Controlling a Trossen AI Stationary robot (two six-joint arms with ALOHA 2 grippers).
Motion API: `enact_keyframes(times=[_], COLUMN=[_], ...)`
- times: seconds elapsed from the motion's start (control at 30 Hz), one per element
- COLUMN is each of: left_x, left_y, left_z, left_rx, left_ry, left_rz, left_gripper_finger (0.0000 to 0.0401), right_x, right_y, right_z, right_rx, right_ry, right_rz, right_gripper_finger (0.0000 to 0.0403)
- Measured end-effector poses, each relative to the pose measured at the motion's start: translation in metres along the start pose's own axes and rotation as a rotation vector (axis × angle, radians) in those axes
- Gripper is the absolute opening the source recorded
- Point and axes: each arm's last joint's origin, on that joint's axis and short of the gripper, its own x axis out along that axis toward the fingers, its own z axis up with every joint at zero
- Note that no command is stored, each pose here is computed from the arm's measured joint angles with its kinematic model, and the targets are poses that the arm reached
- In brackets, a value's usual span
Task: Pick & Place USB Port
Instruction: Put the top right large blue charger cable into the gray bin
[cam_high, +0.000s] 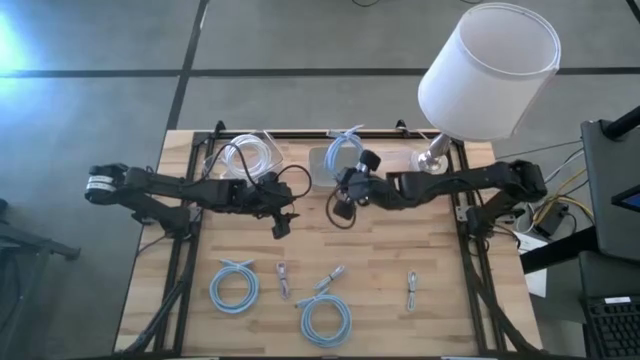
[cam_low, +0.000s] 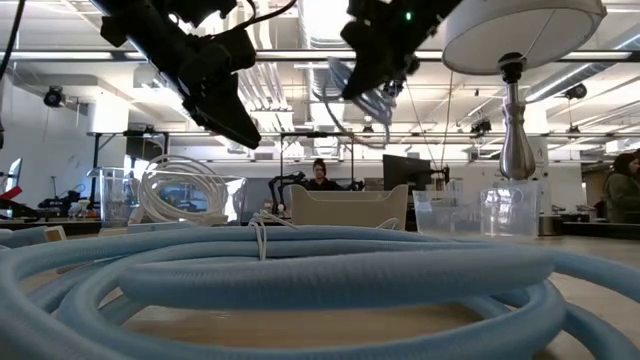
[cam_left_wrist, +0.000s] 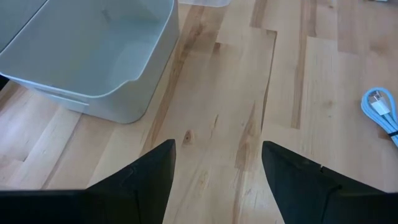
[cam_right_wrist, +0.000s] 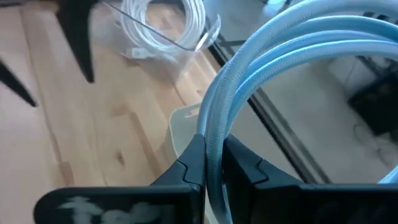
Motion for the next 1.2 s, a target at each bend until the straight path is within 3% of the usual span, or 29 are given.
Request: enact_keyframes(times=[0.3, 0.73, 1.2], left_x=[0.0, 0.0, 0.0], left_y=[0.0, 0.0, 0.0], left_z=[0.0, 0.001, 0.003], left_rx=[0.0, -0.001, 0.01], left_ry=[0.0, -0.006, -0.026], left_rz=[0.0, -0.001, -0.004], left_gripper_finger=[0.0243, 0.0243, 0.0243], right_x=[0.033, 0.053, 0.058], right_y=[-0.013, -0.031, -0.037], right_z=[-0.032, -0.074, -0.083], right_rx=[0.122, 0.228, 0.249], right_ry=[-0.066, -0.087, -0.115], right_rz=[0.088, 0.04, 0.04], right_gripper_finger=[0.0025, 0.0026, 0.0047])
